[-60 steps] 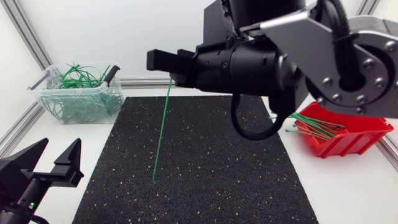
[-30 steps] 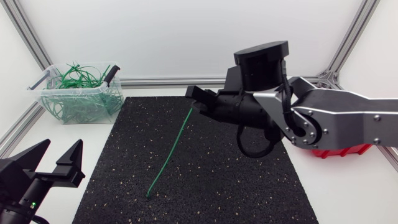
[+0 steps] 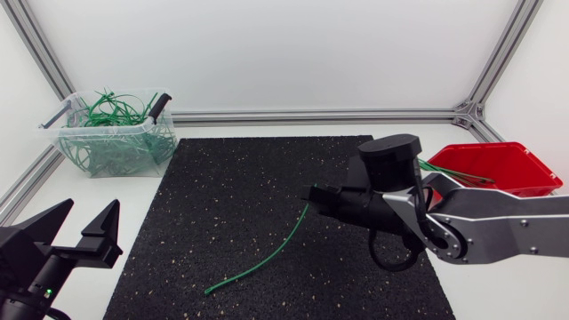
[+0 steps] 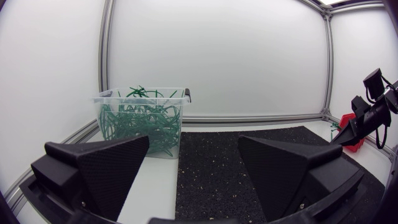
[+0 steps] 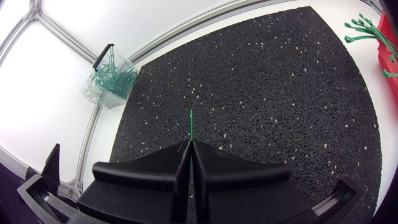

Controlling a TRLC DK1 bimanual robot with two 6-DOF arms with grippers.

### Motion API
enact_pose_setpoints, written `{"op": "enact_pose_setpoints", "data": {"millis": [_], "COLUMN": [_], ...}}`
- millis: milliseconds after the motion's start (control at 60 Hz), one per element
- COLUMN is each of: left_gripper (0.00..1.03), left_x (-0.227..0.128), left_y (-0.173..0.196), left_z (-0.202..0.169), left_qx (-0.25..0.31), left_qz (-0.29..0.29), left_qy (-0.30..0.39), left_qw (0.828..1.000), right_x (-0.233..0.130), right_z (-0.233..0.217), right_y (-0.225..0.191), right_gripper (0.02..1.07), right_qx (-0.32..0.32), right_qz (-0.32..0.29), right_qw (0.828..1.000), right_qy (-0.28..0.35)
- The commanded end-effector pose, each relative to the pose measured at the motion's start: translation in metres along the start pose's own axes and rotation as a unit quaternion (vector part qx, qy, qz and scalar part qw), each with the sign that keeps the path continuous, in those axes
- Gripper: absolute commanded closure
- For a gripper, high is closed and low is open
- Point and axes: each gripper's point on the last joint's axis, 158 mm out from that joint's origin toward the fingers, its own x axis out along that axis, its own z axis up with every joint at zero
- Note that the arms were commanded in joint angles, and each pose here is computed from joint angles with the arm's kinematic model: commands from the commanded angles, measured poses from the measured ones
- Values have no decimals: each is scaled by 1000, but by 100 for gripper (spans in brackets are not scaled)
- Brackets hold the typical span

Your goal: Take a green cable tie from the red box, thread the tail through the head to close it, then place it in the transparent bin on the left.

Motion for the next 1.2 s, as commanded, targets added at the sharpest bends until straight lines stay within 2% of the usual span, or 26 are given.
{"op": "enact_pose_setpoints", "data": {"millis": [0, 183, 250, 350, 650, 717, 817, 900, 1067, 1183], "left_gripper": [3, 3, 3, 3, 3, 3, 3, 3, 3, 3], "left_x": [2, 2, 2, 2, 2, 2, 2, 2, 2, 2], "left_y": [-1, -1, -1, -2, -1, -1, -1, -1, -1, 0], "left_z": [-29, -29, -29, -29, -28, -28, -28, -28, -28, -28], "left_qx": [-7, -6, -6, -6, -6, -6, -6, -6, -6, -7], "left_qz": [-2, -3, -3, -4, -3, -3, -3, -3, -3, -1], "left_qy": [39, 39, 39, 39, 37, 37, 37, 37, 37, 37], "left_qw": [999, 999, 999, 999, 999, 999, 999, 999, 999, 999], "right_x": [-2, -7, -9, -12, -20, -24, -29, -34, -39, -37], "right_z": [-10, -25, -26, -29, -43, -51, -53, -53, -47, -45], "right_y": [-12, -25, -28, -29, -43, -49, -54, -54, -37, -14], "right_gripper": [101, 101, 95, 81, 50, 33, 20, 14, 13, 13], "right_qx": [-13, -41, -56, -69, -91, -100, -118, -147, -211, -212], "right_qz": [-12, -23, -25, -25, -36, -46, -55, -62, -54, -16], "right_qw": [1000, 999, 998, 997, 995, 993, 990, 985, 971, 969], "right_qy": [7, 15, 14, 14, 24, 38, 48, 62, 98, 124]}}
